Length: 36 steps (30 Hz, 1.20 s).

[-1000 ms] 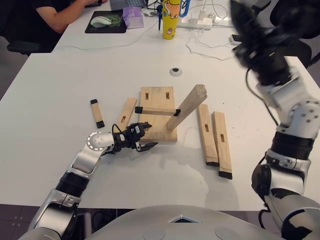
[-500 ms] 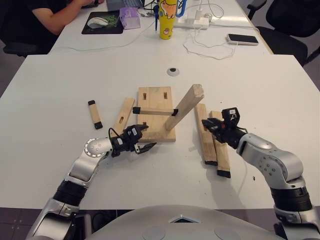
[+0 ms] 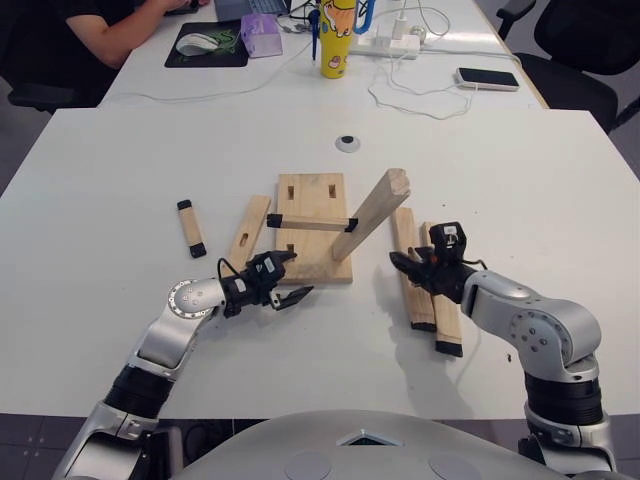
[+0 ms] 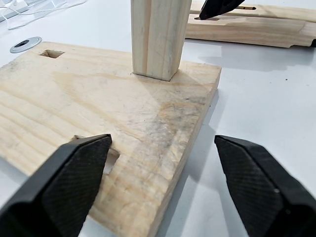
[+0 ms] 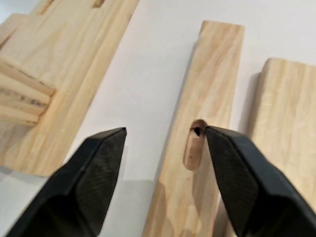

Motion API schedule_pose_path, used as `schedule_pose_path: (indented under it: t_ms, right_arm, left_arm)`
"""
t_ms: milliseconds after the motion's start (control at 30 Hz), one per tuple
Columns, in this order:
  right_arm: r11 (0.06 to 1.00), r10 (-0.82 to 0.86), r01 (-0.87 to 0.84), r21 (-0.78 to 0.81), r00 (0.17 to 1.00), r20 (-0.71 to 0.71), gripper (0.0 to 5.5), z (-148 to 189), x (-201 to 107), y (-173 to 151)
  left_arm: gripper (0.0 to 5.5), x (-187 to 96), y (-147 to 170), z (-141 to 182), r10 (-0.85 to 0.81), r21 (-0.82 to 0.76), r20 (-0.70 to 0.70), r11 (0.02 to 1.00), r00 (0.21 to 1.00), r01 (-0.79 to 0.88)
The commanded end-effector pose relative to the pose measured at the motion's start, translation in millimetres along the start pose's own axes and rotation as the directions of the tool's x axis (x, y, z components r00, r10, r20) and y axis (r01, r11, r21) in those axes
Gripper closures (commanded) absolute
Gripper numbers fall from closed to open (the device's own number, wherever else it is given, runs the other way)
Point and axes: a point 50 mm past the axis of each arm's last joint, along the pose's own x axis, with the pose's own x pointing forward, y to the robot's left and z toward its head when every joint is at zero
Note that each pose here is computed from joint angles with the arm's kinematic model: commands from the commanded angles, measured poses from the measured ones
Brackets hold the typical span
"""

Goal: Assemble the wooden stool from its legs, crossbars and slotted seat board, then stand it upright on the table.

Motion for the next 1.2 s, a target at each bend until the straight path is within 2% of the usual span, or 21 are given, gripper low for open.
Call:
schedule_pose_path:
  t_ms: [33, 233, 500, 700, 933, 1200]
  right_arm:
    - [0.999, -0.021, 0.022, -0.030, 0.999, 0.024, 2.52, 6, 0, 0]
    - [0.996, -0.048, 0.049, -0.075, 0.999, 0.015, 2.52, 7, 1, -2]
    - [0.997, -0.055, 0.054, -0.048, 0.998, -0.024, 2.52, -3, 8, 1]
    - [0.994, -0.088, 0.089, -0.058, 0.996, 0.008, 1.68, 1, 6, 1]
    - [0.996, -0.085, 0.085, -0.026, 0.996, -0.040, 0.58, -6, 14, 4]
    - [0.998, -0.066, 0.065, -0.016, 0.996, -0.065, 0.58, -5, 20, 12]
  left_arm:
    - [1.63, -2, -11, -26, -0.041, -0.087, -0.128, 0.996, 0.991, 0.030]
    - [1.63, -1, -12, -27, -0.028, -0.096, -0.123, 0.995, 0.992, 0.017]
    - [1.63, -1, -10, -26, -0.031, -0.100, -0.119, 0.995, 0.992, 0.019]
    - [1.63, -1, -10, -27, -0.041, -0.101, -0.122, 0.994, 0.992, 0.029]
    - [1.63, -1, -10, -26, -0.044, -0.100, -0.123, 0.994, 0.991, 0.032]
    - [1.63, 0, -7, -24, -0.046, -0.096, -0.122, 0.995, 0.992, 0.034]
